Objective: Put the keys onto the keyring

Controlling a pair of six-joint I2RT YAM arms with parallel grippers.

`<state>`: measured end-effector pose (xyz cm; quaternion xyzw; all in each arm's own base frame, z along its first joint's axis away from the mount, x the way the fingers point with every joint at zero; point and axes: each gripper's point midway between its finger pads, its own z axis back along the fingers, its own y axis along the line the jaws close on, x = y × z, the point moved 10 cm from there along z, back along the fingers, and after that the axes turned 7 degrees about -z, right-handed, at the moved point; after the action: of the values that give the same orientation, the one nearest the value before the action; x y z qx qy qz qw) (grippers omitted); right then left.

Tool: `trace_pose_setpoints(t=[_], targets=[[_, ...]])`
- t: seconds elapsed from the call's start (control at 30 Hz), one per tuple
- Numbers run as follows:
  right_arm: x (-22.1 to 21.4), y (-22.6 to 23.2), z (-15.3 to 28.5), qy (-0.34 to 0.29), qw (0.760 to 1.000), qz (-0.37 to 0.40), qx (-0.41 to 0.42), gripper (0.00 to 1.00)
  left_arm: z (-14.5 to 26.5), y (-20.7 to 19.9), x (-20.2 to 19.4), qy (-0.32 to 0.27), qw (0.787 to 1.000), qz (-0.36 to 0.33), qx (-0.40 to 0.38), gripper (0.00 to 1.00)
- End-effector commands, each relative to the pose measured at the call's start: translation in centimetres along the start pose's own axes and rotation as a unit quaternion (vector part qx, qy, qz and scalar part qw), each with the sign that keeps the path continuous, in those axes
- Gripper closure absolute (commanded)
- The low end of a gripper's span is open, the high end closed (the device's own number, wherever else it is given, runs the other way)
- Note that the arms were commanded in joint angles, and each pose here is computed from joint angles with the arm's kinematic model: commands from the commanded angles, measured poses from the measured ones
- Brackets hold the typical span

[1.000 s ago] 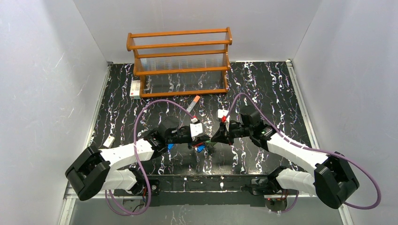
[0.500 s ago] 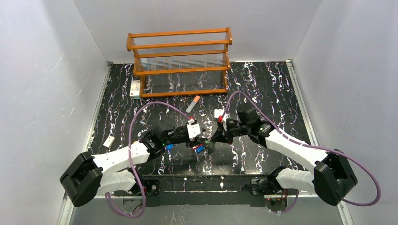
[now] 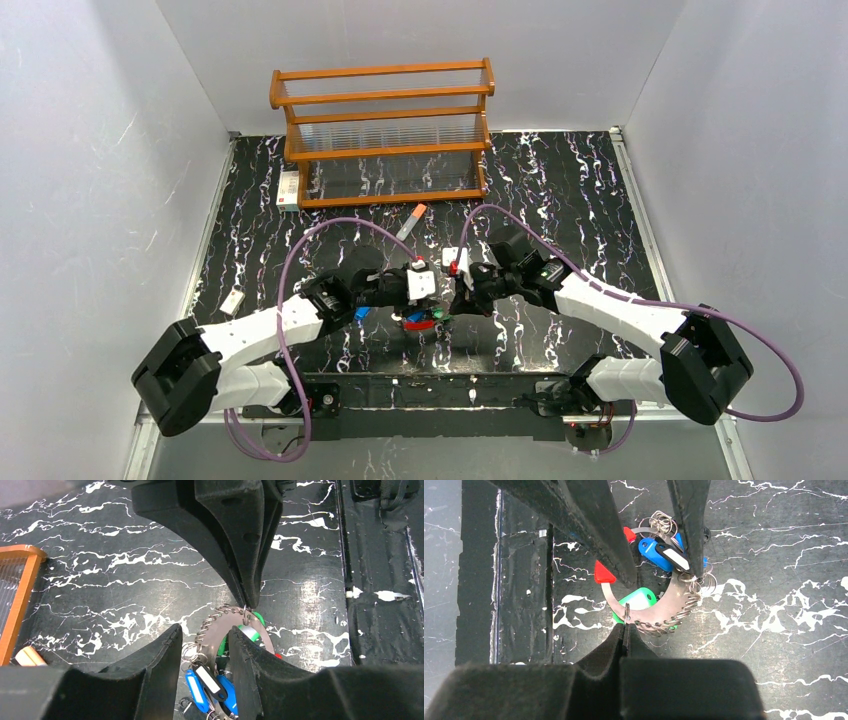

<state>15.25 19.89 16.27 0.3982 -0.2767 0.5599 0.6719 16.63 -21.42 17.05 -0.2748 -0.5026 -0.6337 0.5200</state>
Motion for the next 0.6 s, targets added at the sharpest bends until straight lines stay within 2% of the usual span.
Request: trace_pose_setpoints(t=[0.0, 0.17, 0.33, 0.57], targets=[[1.9, 0.0, 0.2, -0.016, 1.0, 0.027, -0.004, 0.99, -0.3, 0.3, 1.2, -0.022, 0.999, -0.008, -0.029, 0.63], [2.0, 0.0, 0.2, -0.02, 0.999, 0.027, -0.008, 0.99, -0.8, -0.2, 1.1, -0.038, 0.998, 0.008, -0.048, 0.63], [2.0, 0.0, 0.1, -0.023, 0.999, 0.025, -0.006, 0.99, -1.3, -0.7, 0.8, -0.057, 0.996, 0.029, -0.066, 0.67], [2.1, 0.0, 0.2, -0.024, 0.999, 0.024, -0.008, 0.99, -1.8, -1.0, 0.3, -0.053, 0.995, 0.046, -0.076, 0.68]])
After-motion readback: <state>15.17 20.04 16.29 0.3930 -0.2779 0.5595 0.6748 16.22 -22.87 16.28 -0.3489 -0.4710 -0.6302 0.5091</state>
